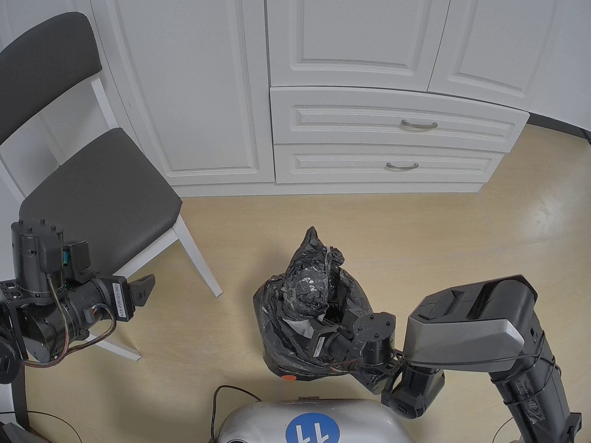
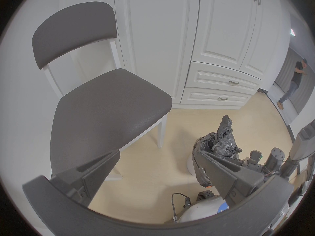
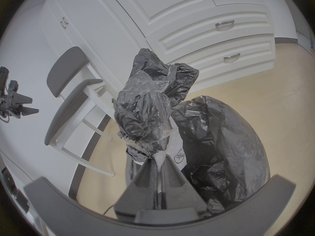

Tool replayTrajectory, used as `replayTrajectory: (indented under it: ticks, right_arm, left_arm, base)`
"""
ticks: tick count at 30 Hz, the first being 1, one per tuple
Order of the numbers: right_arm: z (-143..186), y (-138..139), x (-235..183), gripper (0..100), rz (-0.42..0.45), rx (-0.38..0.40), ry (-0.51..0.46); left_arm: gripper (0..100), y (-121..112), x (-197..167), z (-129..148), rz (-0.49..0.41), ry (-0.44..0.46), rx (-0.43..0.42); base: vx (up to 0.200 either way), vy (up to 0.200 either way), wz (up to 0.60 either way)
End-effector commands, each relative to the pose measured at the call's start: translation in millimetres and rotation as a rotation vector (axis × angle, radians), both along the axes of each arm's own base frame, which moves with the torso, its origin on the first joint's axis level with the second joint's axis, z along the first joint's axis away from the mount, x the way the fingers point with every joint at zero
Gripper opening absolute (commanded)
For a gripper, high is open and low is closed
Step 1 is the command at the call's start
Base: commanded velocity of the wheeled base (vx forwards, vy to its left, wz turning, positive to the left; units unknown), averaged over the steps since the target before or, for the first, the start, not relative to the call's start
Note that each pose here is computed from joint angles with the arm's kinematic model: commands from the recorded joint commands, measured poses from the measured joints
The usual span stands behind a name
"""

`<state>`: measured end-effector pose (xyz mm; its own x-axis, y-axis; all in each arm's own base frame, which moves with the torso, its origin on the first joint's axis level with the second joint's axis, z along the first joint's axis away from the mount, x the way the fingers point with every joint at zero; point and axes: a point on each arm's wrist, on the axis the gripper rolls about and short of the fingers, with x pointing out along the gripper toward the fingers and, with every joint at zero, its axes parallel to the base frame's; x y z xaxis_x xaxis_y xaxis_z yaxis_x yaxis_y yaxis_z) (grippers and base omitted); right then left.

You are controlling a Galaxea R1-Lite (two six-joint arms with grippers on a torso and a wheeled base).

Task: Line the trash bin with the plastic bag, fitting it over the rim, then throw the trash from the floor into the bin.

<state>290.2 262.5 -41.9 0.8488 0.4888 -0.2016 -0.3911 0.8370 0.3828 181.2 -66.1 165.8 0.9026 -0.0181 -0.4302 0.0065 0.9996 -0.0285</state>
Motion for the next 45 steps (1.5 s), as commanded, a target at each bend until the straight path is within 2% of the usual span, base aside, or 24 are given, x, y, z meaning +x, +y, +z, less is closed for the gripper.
replayTrajectory:
  ticks: [1, 6, 12, 18, 24, 28, 29, 30, 32, 37, 41, 45]
  right_arm:
    - [-19, -4, 2, 0, -0.01, -0.022, 0.024]
    - [-24, -5, 2, 0, -0.009, -0.031, 0.033]
    - [-23, 2, 13, 0, -0.016, 0.001, -0.002]
    - [-18, 4, 52, 0, -0.078, 0.066, -0.103]
    - [23, -7, 60, 0, -0.103, 0.103, -0.172]
    - [52, -10, 52, 0, -0.087, 0.1, -0.218]
    - [52, -10, 52, 0, -0.087, 0.1, -0.218]
    - [69, -9, 52, 0, -0.083, 0.084, -0.224]
    - [82, -11, 51, 0, -0.084, 0.064, -0.202]
    - [87, -20, 46, 0, -0.092, 0.032, -0.17]
    - [91, -20, 34, 0, -0.073, 0.023, -0.156]
    - [80, -13, 23, 0, -0.042, -0.005, -0.123]
  left_arm:
    - [100, 2, 1, 0, 0.014, 0.0, 0.001]
    - [100, 2, 2, -1, 0.012, 0.006, 0.004]
    - [100, 2, 2, -1, 0.012, 0.003, 0.002]
    - [100, 1, 3, -1, 0.012, -0.008, -0.004]
    - [100, 1, 2, -1, -0.002, -0.009, -0.012]
    - [100, 1, -3, -2, -0.088, 0.005, -0.057]
    - [100, 1, -3, -2, -0.088, 0.005, -0.057]
    - [100, 1, -7, -3, -0.117, 0.009, -0.071]
    - [100, 2, -10, -3, -0.143, 0.013, -0.083]
    - [100, 2, -14, -3, -0.193, 0.017, -0.104]
    - [100, 3, -14, -7, -0.187, 0.032, -0.1]
    - [100, 5, -19, -13, -0.185, 0.052, -0.091]
  base:
    - [0.0, 0.0, 0.0]
    - [0.0, 0.0, 0.0]
    - [0.0, 0.0, 0.0]
    - [0.0, 0.0, 0.0]
    - [0.0, 0.0, 0.0]
    - [0.0, 0.0, 0.0]
    - [0.0, 0.0, 0.0]
    - [0.0, 0.0, 0.0]
    - [0.0, 0.0, 0.0]
    - [0.0, 0.0, 0.0]
    - [0.0, 0.0, 0.0]
    - [0.0, 0.0, 0.0]
